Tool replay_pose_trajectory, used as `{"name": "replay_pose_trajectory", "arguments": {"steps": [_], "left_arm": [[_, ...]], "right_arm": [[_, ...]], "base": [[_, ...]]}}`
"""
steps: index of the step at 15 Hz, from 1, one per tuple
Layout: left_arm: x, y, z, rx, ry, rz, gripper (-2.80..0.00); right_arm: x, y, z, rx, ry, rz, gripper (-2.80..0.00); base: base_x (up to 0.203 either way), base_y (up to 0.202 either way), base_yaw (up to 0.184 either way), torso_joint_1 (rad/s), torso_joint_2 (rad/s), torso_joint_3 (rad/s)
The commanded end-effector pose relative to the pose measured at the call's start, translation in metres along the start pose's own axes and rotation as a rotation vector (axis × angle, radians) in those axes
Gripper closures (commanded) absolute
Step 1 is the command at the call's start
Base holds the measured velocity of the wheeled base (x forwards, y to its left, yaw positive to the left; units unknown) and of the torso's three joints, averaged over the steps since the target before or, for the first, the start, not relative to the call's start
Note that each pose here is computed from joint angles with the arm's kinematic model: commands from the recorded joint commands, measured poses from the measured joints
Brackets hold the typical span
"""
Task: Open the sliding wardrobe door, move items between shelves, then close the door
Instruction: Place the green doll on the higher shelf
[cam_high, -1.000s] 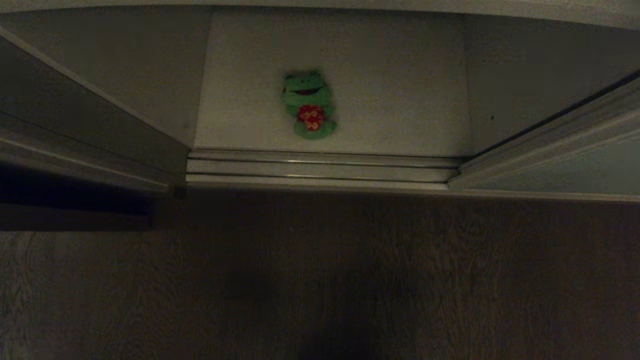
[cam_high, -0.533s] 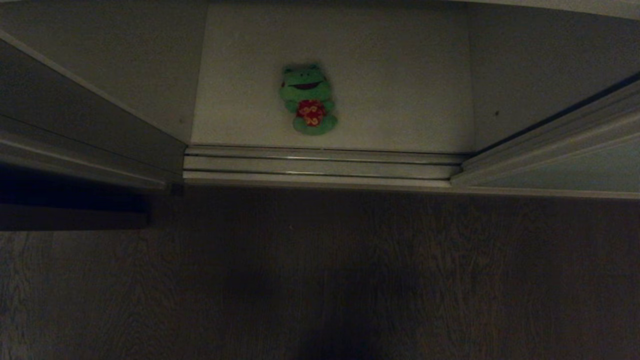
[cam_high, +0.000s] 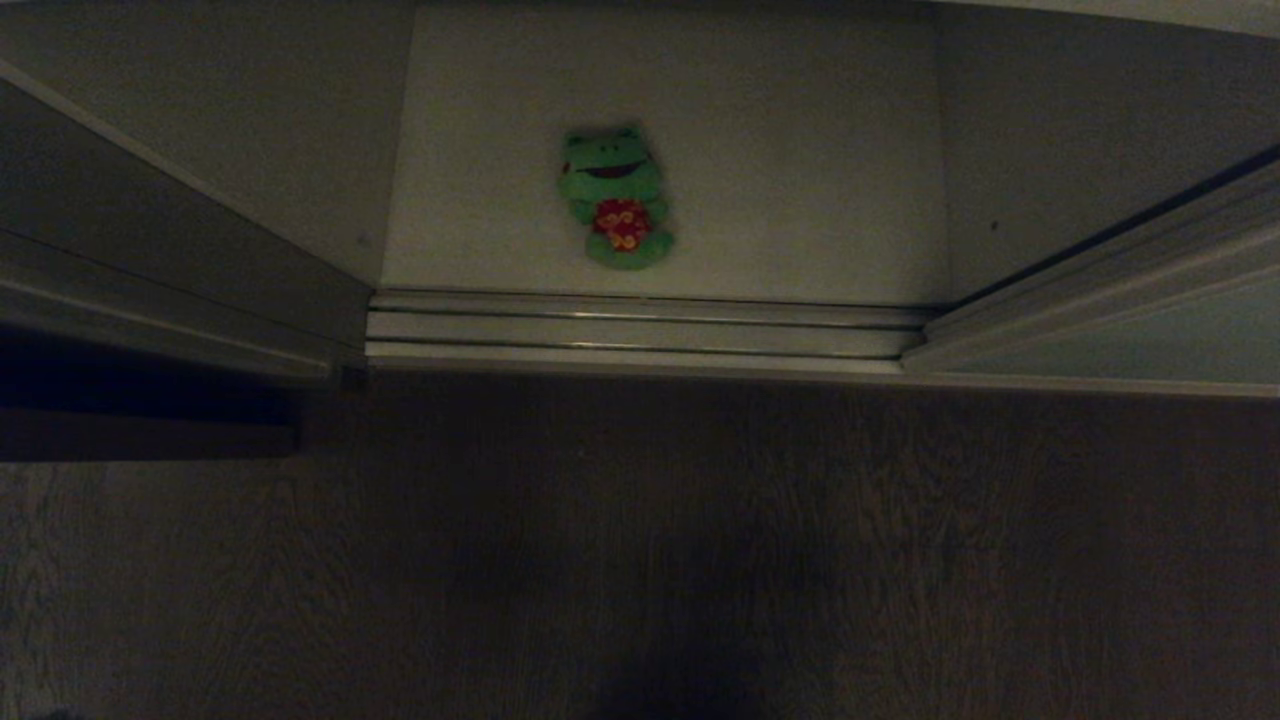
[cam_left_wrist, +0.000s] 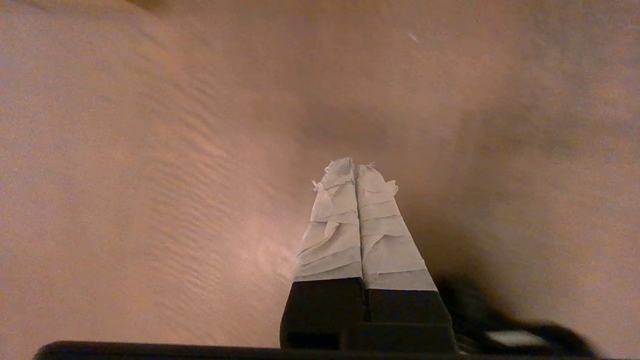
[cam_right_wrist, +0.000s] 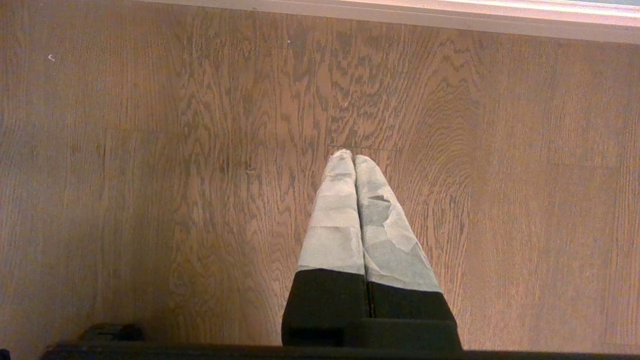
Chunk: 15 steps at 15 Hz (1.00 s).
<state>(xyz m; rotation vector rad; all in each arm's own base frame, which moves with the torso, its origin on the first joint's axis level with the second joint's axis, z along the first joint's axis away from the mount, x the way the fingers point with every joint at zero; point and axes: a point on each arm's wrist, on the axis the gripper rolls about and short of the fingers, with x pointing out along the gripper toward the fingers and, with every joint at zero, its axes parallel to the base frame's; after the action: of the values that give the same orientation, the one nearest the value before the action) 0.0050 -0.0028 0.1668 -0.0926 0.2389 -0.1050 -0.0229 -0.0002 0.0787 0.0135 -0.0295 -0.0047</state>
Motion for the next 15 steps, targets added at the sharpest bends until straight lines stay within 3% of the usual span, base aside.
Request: {"name": "replay_pose_trajectory", "arguments": {"steps": [1,4,8,12,15], "left_arm": [[0.054,0.004,0.026,-0.066,0.239,-0.015,0.00],[0.137,0.012,0.037,-0.151,0.426,-0.070,0.00],[0.253,0.018,0.035,-0.188,0.496,-0.146,0.00],[0.354,0.000,0.074,-0.167,0.334,-0.248,0.00],[0.380,-0.020,0.111,-0.190,0.201,-0.311,0.00]], "right_arm": [[0.000,0.000,0.000,0.000,-0.003,0.000,0.00],[0.000,0.000,0.000,0.000,-0.004,0.000,0.00],[0.000,0.000,0.000,0.000,-0.003,0.000,0.00],[0.000,0.000,0.000,0.000,-0.004,0.000,0.00],[0.000,0.000,0.000,0.000,-0.004,-0.001,0.00]], "base": [[0.000,0.000,0.000,0.000,0.00,0.000],[0.000,0.000,0.000,0.000,0.00,0.000],[0.000,0.000,0.000,0.000,0.00,0.000],[0.000,0.000,0.000,0.000,0.00,0.000],[0.000,0.000,0.000,0.000,0.00,0.000]]}}
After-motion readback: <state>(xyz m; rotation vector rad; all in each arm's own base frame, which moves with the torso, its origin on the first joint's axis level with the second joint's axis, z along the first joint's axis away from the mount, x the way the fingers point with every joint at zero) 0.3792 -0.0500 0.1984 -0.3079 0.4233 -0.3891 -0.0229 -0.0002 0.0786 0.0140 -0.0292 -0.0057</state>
